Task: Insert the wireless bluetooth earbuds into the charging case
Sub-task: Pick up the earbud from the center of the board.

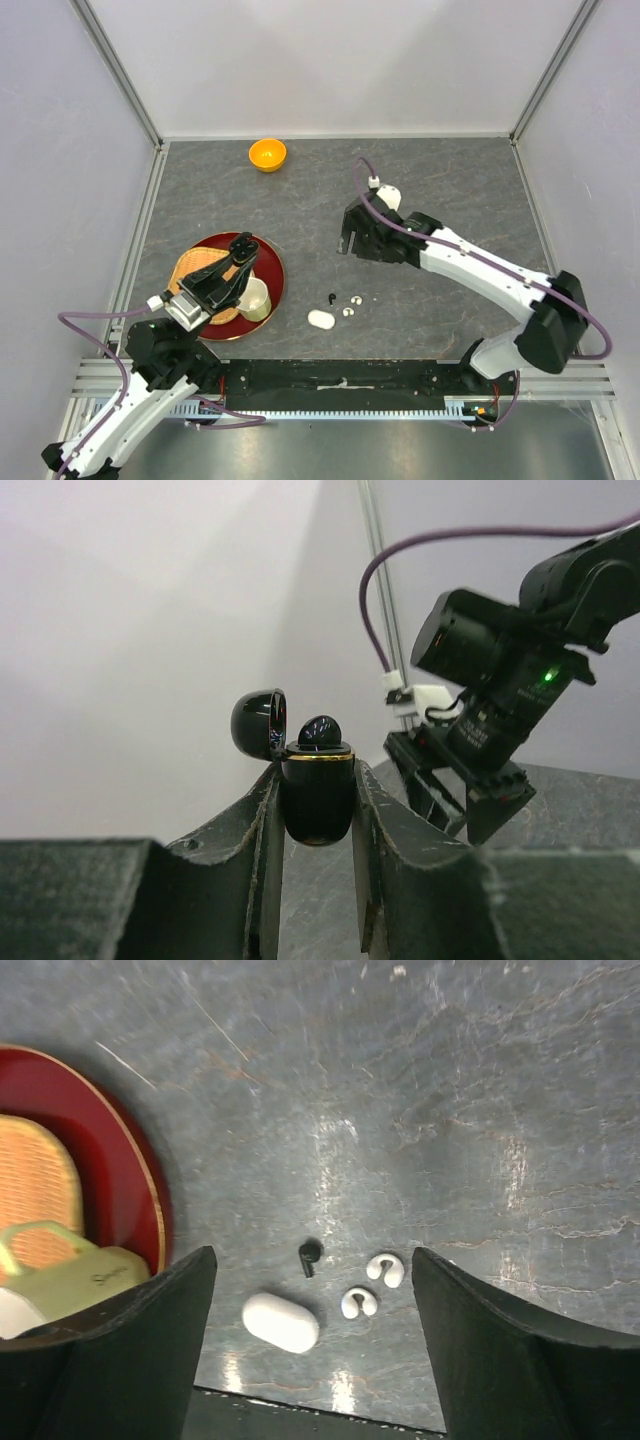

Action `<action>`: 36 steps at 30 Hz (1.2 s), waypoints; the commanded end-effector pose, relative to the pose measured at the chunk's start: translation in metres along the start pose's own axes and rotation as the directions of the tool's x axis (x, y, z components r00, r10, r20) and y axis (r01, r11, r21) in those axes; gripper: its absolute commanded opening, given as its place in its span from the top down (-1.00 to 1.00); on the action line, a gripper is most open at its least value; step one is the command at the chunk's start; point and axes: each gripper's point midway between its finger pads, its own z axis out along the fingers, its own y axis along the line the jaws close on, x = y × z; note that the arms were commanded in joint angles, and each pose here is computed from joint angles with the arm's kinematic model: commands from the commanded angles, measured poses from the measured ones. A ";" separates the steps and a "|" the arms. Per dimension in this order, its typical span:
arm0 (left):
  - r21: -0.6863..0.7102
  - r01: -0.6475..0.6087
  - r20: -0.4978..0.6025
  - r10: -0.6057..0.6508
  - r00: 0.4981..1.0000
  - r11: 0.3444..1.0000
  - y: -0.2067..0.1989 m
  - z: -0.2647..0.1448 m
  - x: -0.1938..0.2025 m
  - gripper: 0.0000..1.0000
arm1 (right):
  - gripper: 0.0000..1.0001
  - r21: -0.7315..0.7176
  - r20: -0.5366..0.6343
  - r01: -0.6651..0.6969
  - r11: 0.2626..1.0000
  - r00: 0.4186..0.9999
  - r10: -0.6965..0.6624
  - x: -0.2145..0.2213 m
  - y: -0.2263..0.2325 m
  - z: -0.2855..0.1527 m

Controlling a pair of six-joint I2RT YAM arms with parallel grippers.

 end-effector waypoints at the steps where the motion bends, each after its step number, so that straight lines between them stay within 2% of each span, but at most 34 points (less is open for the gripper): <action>1: -0.050 0.042 -0.005 -0.042 0.999 0.998 0.006 -0.005 0.002 0.95 | -0.64 -0.007 -0.091 0.072 0.997 0.993 -0.072 0.023 0.004 0.017; 5: -0.089 0.078 0.021 -0.077 0.997 0.993 0.011 -0.009 0.001 0.95 | -0.51 0.010 -0.108 0.050 0.999 0.993 -0.049 0.036 -0.001 0.028; 11: -0.133 0.130 0.023 -0.128 0.991 0.983 0.016 -0.011 0.002 0.95 | -0.51 0.011 -0.096 -0.061 0.998 0.993 0.062 0.050 0.007 0.042; 17: -0.160 0.144 0.021 -0.143 0.990 0.976 0.021 -0.015 -0.002 0.96 | -0.52 -0.004 -0.109 -0.014 1.000 0.994 0.013 0.070 0.039 0.051; 21: -0.174 0.142 0.004 -0.143 0.990 0.974 0.023 -0.017 0.002 0.96 | -0.47 0.053 -0.155 -0.013 0.999 0.988 0.021 0.093 0.035 0.067; 22: -0.169 0.142 -0.005 -0.145 0.989 0.975 0.022 -0.018 0.004 0.95 | -0.33 0.061 -0.161 -0.013 0.998 0.987 0.023 0.098 0.034 0.070; 24: -0.167 0.140 -0.013 -0.145 0.989 0.976 0.021 -0.018 0.004 0.96 | -0.26 0.084 -0.178 -0.012 0.996 0.984 0.027 0.105 0.033 0.077; 36: -0.170 0.137 -0.026 -0.143 0.989 0.976 0.021 -0.020 0.009 0.96 | -0.18 0.164 -0.216 -0.026 0.986 0.974 0.062 0.128 0.024 0.091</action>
